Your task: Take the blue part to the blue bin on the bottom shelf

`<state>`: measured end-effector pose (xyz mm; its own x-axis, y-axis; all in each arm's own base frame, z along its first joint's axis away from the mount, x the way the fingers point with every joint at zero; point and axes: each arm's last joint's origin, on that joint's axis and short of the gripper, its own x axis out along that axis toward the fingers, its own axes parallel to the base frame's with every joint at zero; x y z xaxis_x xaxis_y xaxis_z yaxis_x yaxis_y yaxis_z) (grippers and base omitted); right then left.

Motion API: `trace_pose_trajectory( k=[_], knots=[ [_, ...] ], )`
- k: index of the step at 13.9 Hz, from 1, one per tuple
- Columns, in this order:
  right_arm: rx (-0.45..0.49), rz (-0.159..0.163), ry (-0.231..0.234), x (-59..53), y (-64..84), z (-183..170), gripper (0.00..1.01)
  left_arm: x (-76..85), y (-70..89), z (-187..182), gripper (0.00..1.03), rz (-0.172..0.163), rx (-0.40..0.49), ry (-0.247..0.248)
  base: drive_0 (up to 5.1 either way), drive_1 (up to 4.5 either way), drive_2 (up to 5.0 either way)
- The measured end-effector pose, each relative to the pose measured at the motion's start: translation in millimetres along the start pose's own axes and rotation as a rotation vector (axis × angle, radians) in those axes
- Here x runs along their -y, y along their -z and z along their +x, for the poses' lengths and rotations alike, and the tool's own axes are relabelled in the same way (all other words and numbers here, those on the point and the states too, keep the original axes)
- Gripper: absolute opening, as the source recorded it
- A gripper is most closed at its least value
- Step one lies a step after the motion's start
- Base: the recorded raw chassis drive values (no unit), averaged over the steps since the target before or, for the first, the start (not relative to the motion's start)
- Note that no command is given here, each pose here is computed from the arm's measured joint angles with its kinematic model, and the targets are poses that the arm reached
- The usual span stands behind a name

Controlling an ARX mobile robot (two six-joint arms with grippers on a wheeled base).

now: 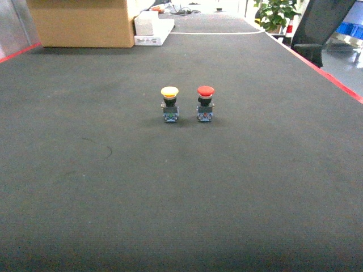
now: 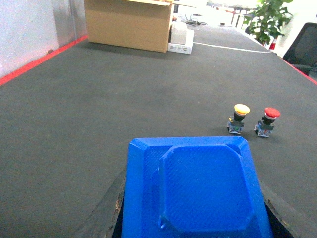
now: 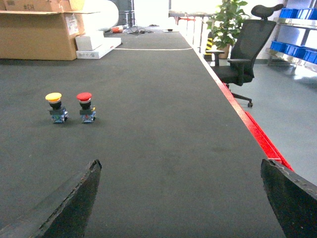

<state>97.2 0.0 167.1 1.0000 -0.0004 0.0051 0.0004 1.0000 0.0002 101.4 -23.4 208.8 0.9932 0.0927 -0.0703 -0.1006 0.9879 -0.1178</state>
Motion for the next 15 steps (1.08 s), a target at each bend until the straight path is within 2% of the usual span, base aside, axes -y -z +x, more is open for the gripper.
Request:
trace_pose_trajectory(
  k=[15],
  knots=[
    [-0.002,0.000,0.000,0.0,0.2,0.0,0.98,-0.4,-0.8,-0.7,0.43,-0.004,0.009,-0.004,-1.5,-1.51,-1.5]
  ],
)
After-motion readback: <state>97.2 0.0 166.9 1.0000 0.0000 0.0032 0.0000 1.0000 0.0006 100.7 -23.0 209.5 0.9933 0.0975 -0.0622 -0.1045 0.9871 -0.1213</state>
